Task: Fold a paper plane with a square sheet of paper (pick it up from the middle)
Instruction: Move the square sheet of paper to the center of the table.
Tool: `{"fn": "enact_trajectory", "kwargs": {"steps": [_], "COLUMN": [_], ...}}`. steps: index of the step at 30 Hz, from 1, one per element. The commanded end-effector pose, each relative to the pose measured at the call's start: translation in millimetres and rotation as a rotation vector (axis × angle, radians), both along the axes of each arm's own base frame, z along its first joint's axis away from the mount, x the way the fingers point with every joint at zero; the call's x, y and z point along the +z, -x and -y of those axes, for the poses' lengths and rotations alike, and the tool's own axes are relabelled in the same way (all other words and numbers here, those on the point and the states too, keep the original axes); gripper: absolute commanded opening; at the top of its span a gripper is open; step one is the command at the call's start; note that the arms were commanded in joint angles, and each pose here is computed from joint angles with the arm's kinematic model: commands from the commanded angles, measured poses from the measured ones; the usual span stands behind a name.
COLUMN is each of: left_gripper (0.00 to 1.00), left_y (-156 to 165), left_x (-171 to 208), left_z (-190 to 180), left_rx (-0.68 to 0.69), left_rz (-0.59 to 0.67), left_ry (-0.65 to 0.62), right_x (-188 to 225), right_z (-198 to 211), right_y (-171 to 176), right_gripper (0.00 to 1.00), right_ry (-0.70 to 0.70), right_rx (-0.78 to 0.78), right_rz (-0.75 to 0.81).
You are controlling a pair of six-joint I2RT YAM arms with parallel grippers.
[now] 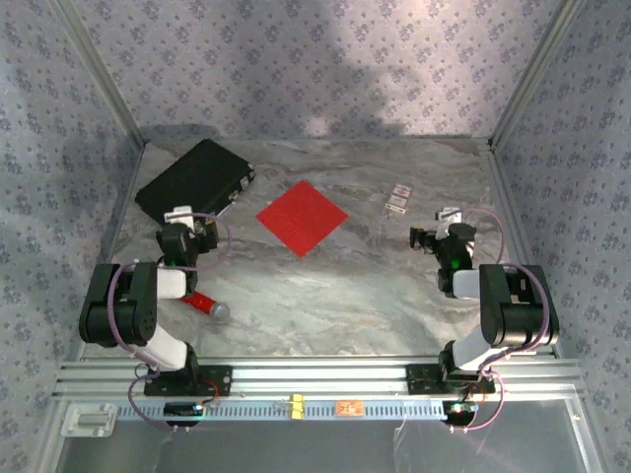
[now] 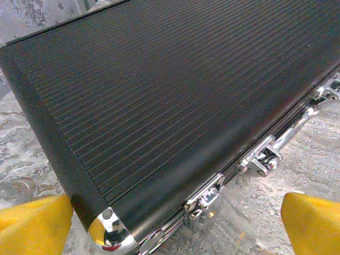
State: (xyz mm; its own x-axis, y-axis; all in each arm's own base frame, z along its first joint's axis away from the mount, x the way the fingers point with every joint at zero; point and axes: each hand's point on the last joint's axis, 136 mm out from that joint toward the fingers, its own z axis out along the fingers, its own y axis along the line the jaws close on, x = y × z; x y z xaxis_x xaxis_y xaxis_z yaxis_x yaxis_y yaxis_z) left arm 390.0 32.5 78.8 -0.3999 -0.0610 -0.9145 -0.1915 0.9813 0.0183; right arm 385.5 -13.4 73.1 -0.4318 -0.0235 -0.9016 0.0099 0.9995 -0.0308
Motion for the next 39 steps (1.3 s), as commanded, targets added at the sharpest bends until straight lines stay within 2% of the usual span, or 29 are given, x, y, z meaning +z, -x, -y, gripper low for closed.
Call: {"fn": "enact_trajectory", "kwargs": {"steps": [1,39], "left_gripper": [1.00,1.00], "left_y": [-4.3,-4.5], "left_x": [11.2,11.8], "left_z": [4.4,3.8], "left_rx": [-0.023,-0.021], "left_rz": [0.041,0.042], "left_ry": [0.000,0.001], "right_x": [10.6,9.8], "right_z": [0.3,1.3], "right_y": [-6.1,-6.1], "right_gripper": [0.99,0.99], "right_ry": [0.000,-0.013], "right_rx": [-0.004,-0.001], "right_rz": [0.030,0.027]}}
